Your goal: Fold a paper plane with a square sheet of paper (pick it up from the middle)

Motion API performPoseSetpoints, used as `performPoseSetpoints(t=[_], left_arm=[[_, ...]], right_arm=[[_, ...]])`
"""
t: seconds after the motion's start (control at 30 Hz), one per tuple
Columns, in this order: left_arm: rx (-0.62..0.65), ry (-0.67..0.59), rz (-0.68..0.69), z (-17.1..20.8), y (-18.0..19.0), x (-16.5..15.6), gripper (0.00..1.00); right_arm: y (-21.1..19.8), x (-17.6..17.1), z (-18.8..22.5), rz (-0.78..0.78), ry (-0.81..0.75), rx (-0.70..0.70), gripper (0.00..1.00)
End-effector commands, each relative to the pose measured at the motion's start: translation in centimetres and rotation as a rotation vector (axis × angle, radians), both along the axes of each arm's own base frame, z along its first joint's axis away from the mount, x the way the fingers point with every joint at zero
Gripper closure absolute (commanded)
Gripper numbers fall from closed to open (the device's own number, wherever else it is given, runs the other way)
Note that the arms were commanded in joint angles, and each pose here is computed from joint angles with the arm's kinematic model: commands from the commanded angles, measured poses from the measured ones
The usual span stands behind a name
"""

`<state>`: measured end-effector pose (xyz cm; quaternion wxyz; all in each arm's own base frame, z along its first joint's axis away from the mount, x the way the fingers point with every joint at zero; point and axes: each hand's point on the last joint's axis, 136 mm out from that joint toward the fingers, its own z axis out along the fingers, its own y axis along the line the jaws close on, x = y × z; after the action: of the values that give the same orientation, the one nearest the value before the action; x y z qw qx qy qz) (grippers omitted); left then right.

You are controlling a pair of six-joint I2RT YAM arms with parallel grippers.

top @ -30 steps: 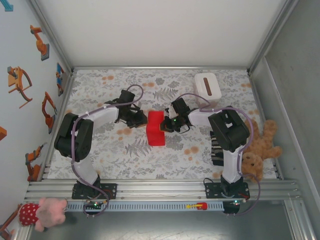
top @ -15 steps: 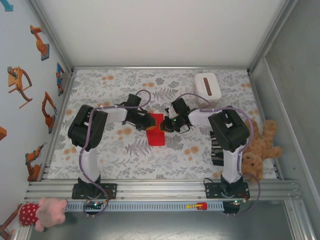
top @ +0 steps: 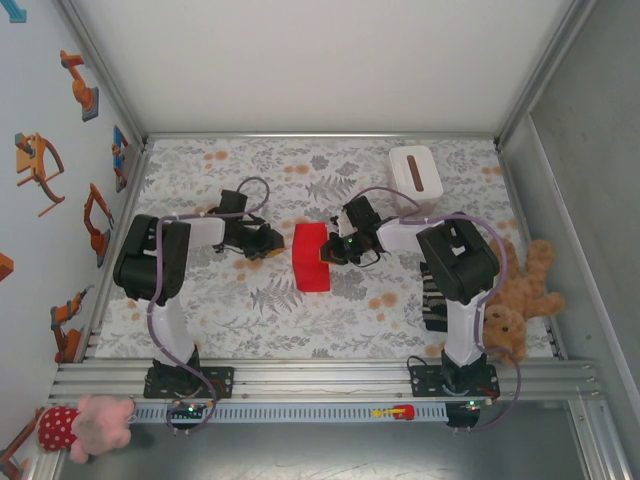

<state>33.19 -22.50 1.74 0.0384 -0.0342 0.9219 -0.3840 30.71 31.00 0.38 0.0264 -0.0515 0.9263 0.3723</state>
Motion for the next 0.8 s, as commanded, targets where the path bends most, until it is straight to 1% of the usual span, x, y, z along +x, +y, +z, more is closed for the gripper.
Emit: performPoseSetpoints(t=[0.0, 0.1, 0.23, 0.37, 0.5, 0.67, 0.77], left_arm=[[-0.071, -0.080, -0.014, 2.8, -1.8, 0.3, 0.82], [-0.107, -0.101, -0.050, 3.8, -4.3, 0.0, 0.82], [-0.103, -0.087, -0.093, 3.0, -7.1, -0.2, 0.82], [-0.086, -0.047, -0.088, 1.1, -7.7, 0.5, 0.82], [-0.033, -0.026, -0.062, -0.8, -6.3, 1.4, 0.82], [0.061, -0.021, -0.002, -2.5, -2.2, 2.7, 0.82], [0.071, -0.024, 0.033, -2.4, -0.1, 3.8, 0.82]], right_arm=[[-10.5, -7.8, -10.7, -0.058, 0.291, -0.505, 1.00], [-10.5, -7.8, -10.7, -0.060, 0.293, -0.504, 1.00], [-10.4, -7.8, -10.8, -0.061, 0.293, -0.503, 1.00], [-10.5, -7.9, -10.8, -0.060, 0.294, -0.503, 1.00], [-10.6, -7.9, -10.8, -0.059, 0.293, -0.507, 1.00], [-10.9, -8.0, -10.9, -0.059, 0.291, -0.522, 1.00], [-10.9, -8.0, -11.0, -0.061, 0.293, -0.523, 1.00]])
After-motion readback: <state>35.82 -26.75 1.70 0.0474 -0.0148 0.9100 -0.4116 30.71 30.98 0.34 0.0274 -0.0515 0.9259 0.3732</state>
